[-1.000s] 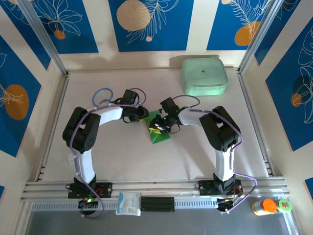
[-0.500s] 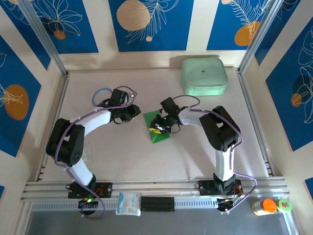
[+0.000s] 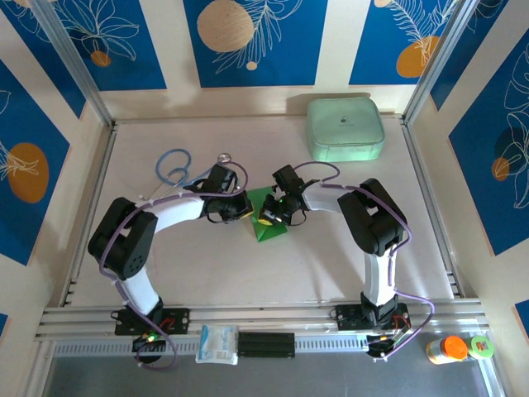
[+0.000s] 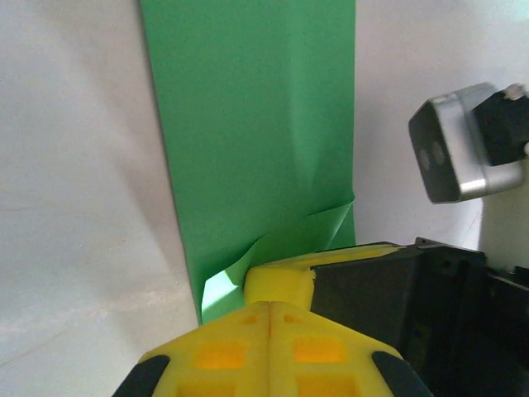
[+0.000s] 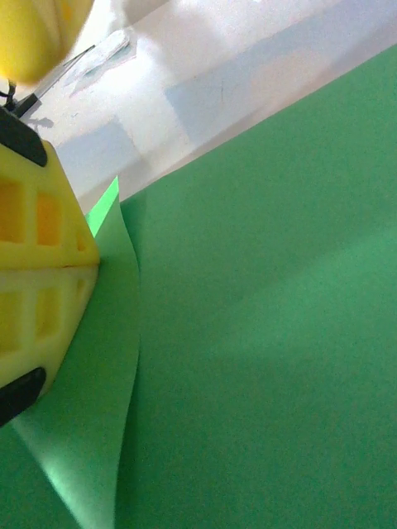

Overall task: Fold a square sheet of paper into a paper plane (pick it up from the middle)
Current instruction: Fold the triangle a second time at the center of the table.

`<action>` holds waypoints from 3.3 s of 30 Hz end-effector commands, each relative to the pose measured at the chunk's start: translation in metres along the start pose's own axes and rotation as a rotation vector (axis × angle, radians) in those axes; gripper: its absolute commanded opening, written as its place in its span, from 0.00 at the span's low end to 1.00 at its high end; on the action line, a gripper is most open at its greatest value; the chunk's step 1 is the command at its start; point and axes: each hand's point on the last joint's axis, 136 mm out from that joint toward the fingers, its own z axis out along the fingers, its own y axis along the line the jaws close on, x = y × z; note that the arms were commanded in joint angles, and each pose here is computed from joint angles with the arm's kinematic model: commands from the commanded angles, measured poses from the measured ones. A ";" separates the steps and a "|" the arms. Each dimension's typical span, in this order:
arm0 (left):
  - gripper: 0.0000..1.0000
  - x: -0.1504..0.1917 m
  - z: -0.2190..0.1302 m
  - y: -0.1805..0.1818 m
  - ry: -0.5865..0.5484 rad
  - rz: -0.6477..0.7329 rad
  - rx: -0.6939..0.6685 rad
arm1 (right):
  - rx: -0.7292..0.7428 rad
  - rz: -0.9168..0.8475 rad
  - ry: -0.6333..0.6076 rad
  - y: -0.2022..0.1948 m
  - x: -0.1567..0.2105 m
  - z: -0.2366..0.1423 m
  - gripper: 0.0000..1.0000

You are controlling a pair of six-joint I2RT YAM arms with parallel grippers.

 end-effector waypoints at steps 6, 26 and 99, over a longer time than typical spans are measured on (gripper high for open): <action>0.00 0.014 0.024 0.007 0.063 -0.014 -0.016 | 0.101 0.063 0.039 -0.034 0.010 0.009 0.05; 0.00 0.030 0.038 0.044 0.127 -0.010 -0.147 | -0.075 -0.088 -0.002 0.015 0.002 -0.025 0.06; 0.06 0.072 0.039 0.002 0.179 0.085 -0.103 | 0.186 0.023 0.030 -0.083 0.008 0.000 0.05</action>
